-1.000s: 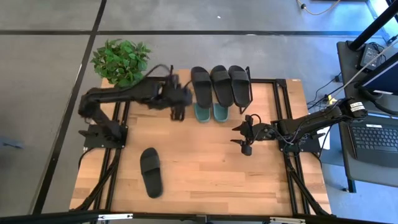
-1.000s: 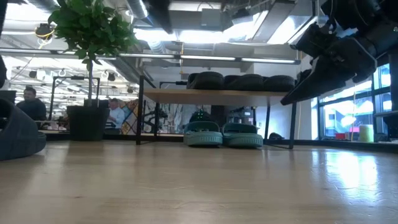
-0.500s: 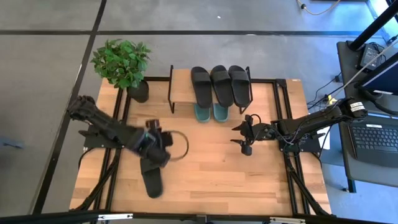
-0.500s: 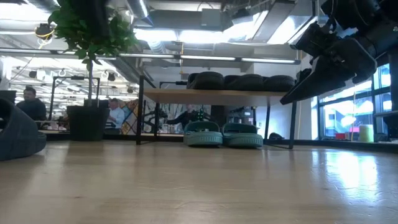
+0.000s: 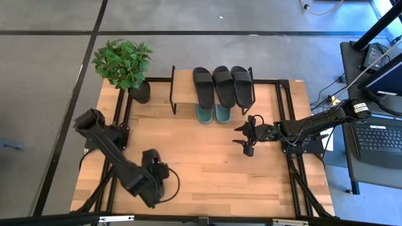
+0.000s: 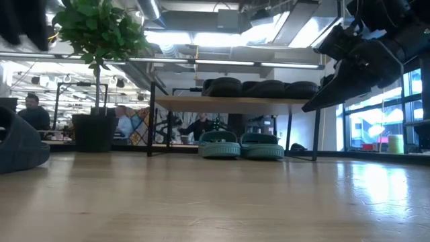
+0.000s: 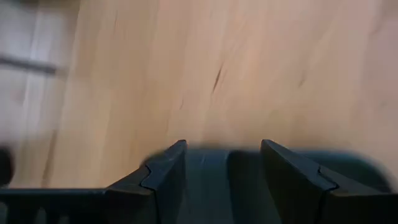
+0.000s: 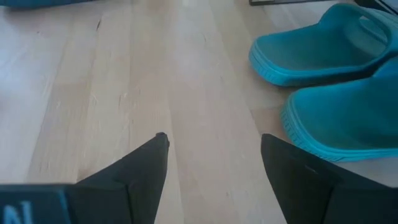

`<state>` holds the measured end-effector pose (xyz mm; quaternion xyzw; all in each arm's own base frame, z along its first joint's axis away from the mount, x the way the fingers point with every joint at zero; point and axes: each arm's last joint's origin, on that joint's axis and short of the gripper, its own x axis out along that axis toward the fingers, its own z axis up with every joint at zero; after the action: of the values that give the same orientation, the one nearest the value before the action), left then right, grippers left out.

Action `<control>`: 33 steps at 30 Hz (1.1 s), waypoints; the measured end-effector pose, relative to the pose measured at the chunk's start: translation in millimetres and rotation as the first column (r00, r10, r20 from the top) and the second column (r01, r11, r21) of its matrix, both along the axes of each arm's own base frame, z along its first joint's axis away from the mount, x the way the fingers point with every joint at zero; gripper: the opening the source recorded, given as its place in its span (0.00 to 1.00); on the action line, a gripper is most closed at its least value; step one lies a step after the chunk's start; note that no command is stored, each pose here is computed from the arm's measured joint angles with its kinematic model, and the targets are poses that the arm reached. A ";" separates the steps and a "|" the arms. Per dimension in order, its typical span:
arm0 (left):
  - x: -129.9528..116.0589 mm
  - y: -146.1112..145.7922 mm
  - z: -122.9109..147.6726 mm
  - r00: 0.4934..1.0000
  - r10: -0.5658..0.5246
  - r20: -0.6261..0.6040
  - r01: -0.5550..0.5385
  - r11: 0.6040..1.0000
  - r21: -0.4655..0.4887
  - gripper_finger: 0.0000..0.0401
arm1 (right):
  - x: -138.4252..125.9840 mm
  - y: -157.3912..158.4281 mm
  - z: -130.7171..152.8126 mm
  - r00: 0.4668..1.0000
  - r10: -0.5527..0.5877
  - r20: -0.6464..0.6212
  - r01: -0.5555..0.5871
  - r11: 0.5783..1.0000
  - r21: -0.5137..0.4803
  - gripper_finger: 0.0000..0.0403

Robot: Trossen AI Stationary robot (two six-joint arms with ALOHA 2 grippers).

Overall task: Pick and place slides into the shelf
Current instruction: Put the black slide on the shelf

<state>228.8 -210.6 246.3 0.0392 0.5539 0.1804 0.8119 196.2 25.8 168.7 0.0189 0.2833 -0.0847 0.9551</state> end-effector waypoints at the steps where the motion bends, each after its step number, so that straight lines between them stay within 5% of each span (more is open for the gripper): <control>1: -0.5 -1.4 -4.6 0.999 0.021 -0.032 -0.021 1.000 0.011 0.49 | 0.0 0.0 0.0 1.000 -0.002 0.000 0.002 1.000 0.003 0.64; 7: -0.7 -6.5 -30.7 0.971 0.146 -0.192 -0.140 0.989 0.044 0.49 | 0.0 0.0 0.1 1.000 -0.012 0.004 0.012 1.000 0.017 0.64; 21: 2.6 -10.9 -40.2 0.967 0.155 -0.201 -0.150 0.988 0.042 0.49 | 0.0 -0.1 0.1 1.000 -0.013 0.004 0.013 1.000 0.016 0.64; 33: 1.4 -9.5 -74.6 0.910 0.206 -0.360 -0.115 0.959 0.259 0.49 | 0.0 -0.1 0.1 1.000 -0.012 0.003 0.012 1.000 0.014 0.64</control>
<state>230.2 -220.1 171.8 0.1221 0.6782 0.2993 0.6600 196.2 25.7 168.8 0.0271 0.2821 -0.0883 0.9549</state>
